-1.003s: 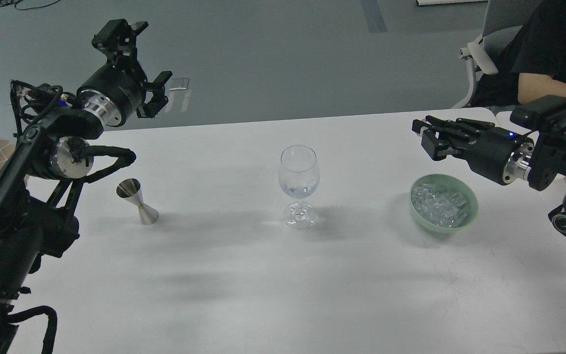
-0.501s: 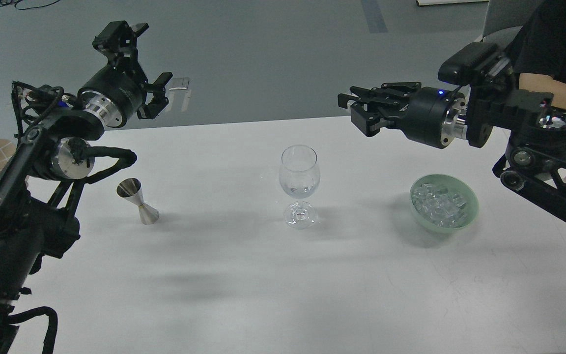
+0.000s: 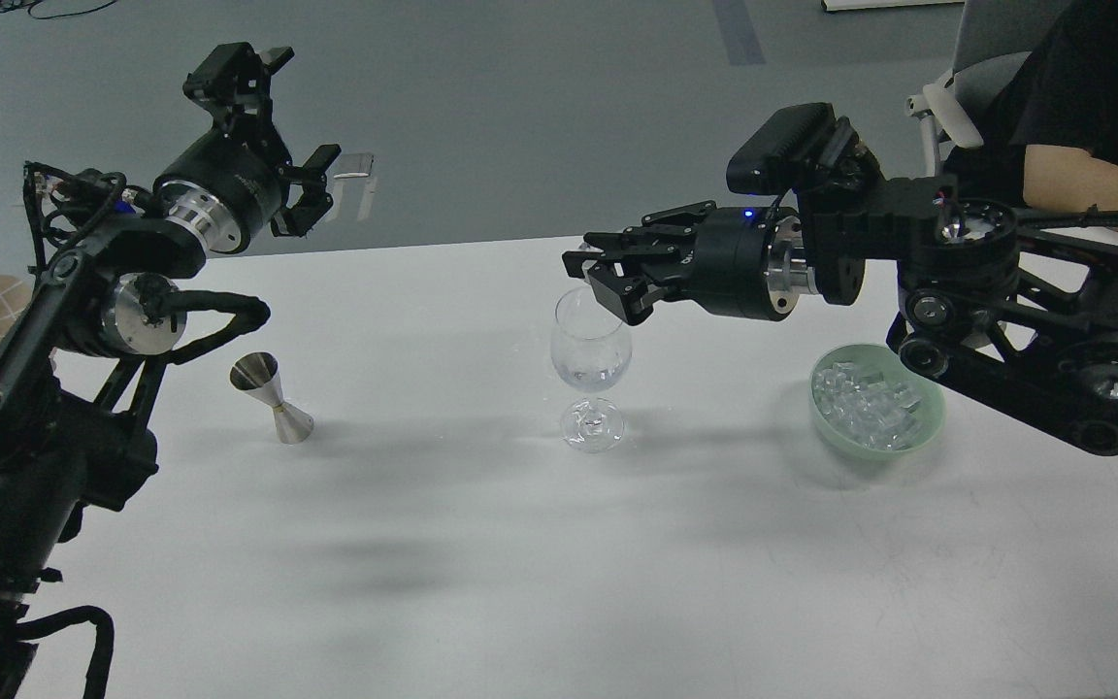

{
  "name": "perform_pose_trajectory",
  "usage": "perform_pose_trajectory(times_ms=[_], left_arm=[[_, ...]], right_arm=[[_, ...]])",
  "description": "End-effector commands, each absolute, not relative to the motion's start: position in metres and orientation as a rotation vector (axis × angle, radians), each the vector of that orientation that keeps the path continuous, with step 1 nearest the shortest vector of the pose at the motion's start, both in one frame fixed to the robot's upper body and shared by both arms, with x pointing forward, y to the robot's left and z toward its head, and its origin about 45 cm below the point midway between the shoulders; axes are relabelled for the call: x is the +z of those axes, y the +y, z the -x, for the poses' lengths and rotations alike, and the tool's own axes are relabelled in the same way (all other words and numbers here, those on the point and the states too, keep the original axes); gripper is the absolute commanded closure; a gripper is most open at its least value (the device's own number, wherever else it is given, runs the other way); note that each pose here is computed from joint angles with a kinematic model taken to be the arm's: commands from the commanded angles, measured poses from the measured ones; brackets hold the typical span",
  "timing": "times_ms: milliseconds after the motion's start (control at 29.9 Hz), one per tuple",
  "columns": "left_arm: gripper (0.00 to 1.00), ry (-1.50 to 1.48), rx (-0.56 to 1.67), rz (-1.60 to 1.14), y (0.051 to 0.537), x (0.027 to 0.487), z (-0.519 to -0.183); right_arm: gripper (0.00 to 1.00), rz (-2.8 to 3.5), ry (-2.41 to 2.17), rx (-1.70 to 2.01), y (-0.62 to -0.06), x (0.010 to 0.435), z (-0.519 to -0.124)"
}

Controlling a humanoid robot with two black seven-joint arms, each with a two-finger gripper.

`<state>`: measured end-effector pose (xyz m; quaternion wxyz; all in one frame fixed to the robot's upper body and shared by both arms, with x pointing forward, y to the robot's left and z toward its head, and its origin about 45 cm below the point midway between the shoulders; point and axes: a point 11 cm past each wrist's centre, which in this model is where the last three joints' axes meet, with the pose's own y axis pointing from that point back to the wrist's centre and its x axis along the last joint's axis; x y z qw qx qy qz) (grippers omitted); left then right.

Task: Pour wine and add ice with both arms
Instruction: 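Carry the ice with the right gripper above the wine glass, then open the right gripper to drop ice into the glass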

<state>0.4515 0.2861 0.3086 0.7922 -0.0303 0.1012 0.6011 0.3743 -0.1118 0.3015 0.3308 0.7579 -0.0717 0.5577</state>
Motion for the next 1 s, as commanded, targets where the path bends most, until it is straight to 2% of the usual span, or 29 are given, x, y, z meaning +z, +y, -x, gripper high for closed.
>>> perform_pose_trajectory(times_ms=[0,234,401,635,970], left_arm=[[0.02,0.216,1.293,0.066,0.286,0.309,-0.452],[0.02,0.216,1.293,0.066,0.286,0.309,-0.452],[0.02,0.217,1.294,0.065,0.287,0.309,-0.452],[0.02,0.218,1.293,0.064,0.287,0.308,-0.452],[0.02,0.217,1.293,0.065,0.286,0.309,-0.451]], right_arm=[[1.00,-1.986,-0.173,1.441,-0.112,0.298,-0.373],[1.00,-1.987,-0.169,1.435,-0.113,0.295,-0.372],[0.92,-1.994,-0.167,1.428,-0.110,0.293,-0.372],[0.75,-2.000,-0.136,1.425,-0.102,0.287,-0.369],[0.66,-2.000,-0.136,1.423,-0.103,0.286,-0.369]])
